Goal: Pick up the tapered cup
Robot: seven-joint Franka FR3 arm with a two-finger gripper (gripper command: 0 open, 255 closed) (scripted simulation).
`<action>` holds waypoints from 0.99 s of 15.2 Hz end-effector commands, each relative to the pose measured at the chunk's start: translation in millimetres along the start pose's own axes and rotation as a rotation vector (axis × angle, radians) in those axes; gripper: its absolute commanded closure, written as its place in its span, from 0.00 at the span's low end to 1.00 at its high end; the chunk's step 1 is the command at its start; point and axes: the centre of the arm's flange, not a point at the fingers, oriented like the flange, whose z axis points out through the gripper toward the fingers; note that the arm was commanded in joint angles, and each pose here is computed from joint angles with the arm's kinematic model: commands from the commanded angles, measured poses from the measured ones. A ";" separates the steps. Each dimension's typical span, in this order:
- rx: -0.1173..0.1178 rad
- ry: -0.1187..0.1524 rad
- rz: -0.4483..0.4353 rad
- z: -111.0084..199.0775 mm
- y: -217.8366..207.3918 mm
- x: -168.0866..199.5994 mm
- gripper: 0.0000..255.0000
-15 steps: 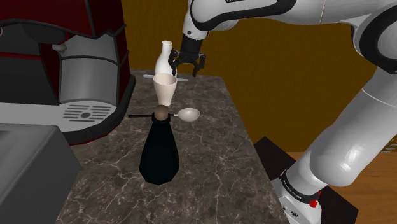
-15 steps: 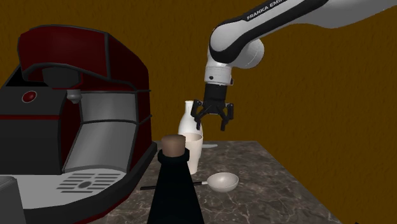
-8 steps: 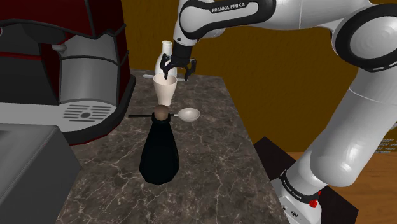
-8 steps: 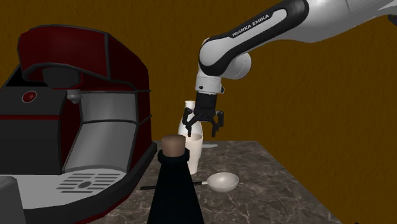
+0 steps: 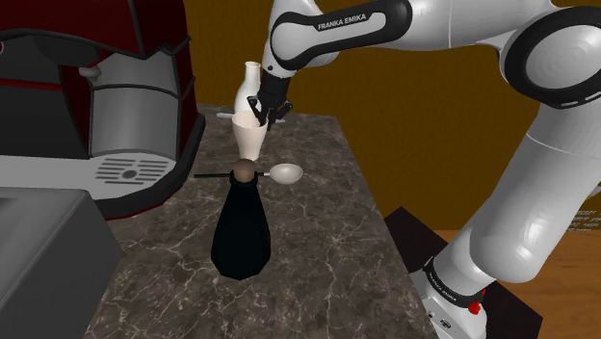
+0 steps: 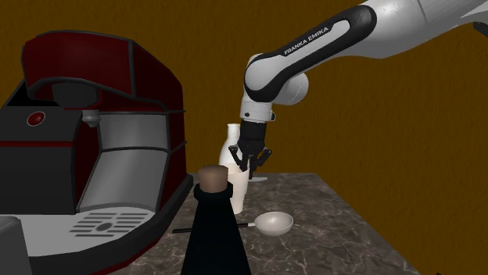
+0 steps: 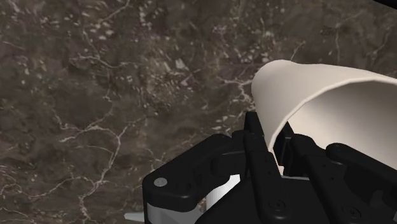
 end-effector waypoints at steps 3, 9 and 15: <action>-0.001 -0.001 0.000 0.9 0.3 0.0 1.00; 0.000 -0.001 0.000 -15.7 -2.3 0.5 1.00; 0.000 -0.001 0.000 -47.2 -6.1 1.2 1.00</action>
